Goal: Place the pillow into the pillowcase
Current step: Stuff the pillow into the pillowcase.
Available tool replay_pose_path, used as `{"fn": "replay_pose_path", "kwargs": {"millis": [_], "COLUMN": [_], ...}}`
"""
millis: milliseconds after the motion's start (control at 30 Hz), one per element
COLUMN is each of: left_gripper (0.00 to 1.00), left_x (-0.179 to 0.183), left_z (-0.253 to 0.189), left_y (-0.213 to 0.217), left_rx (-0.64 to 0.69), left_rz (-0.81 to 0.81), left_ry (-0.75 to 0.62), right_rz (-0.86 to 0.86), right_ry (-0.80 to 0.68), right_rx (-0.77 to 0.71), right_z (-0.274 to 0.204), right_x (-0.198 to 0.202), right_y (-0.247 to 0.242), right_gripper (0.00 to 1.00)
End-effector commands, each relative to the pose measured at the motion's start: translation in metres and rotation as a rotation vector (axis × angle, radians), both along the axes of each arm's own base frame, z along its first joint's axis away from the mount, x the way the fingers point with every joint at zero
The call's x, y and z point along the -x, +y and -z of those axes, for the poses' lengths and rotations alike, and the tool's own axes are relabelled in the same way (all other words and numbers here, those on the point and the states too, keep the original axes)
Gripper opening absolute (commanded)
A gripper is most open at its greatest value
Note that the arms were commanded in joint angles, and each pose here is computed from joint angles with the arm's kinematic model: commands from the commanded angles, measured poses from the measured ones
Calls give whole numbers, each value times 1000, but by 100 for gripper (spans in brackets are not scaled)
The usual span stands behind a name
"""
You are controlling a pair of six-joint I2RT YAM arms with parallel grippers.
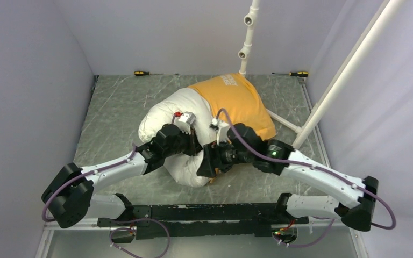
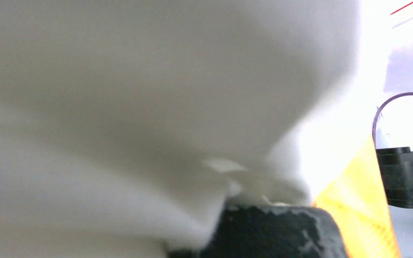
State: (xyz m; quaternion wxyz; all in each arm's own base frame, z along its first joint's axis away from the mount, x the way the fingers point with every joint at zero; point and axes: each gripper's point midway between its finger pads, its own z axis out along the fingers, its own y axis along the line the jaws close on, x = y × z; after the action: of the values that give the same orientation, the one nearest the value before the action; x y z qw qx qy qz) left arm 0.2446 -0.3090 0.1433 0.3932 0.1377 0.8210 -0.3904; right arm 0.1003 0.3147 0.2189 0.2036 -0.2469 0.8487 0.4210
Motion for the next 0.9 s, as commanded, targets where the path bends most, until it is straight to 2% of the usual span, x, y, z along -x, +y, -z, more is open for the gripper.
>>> {"fn": "replay_pose_path", "kwargs": {"millis": [0, 300, 333, 500, 633, 867], "left_gripper": [0, 0, 0, 0, 0, 0], "left_x": [-11, -5, -5, 0, 6, 11], "left_z": [21, 24, 25, 23, 18, 17], "left_y": [5, 4, 4, 7, 12, 18], "left_rx": [-17, -29, -32, -39, -32, -34], "left_rz": [-92, -76, -75, -72, -84, -96], "left_ry": [25, 42, 44, 50, 45, 43], "right_rz": [205, 541, 567, 646, 698, 605], "right_ry": [-159, -390, -400, -404, -345, -267], "right_rx": [5, 15, 42, 249, 291, 275], "right_z": [-57, -115, -113, -83, -57, -14], "right_x": [-26, -86, -94, -139, -164, -167], "right_y": [-35, -74, -76, -81, -94, -73], "right_gripper": [75, 70, 65, 48, 39, 42]}}
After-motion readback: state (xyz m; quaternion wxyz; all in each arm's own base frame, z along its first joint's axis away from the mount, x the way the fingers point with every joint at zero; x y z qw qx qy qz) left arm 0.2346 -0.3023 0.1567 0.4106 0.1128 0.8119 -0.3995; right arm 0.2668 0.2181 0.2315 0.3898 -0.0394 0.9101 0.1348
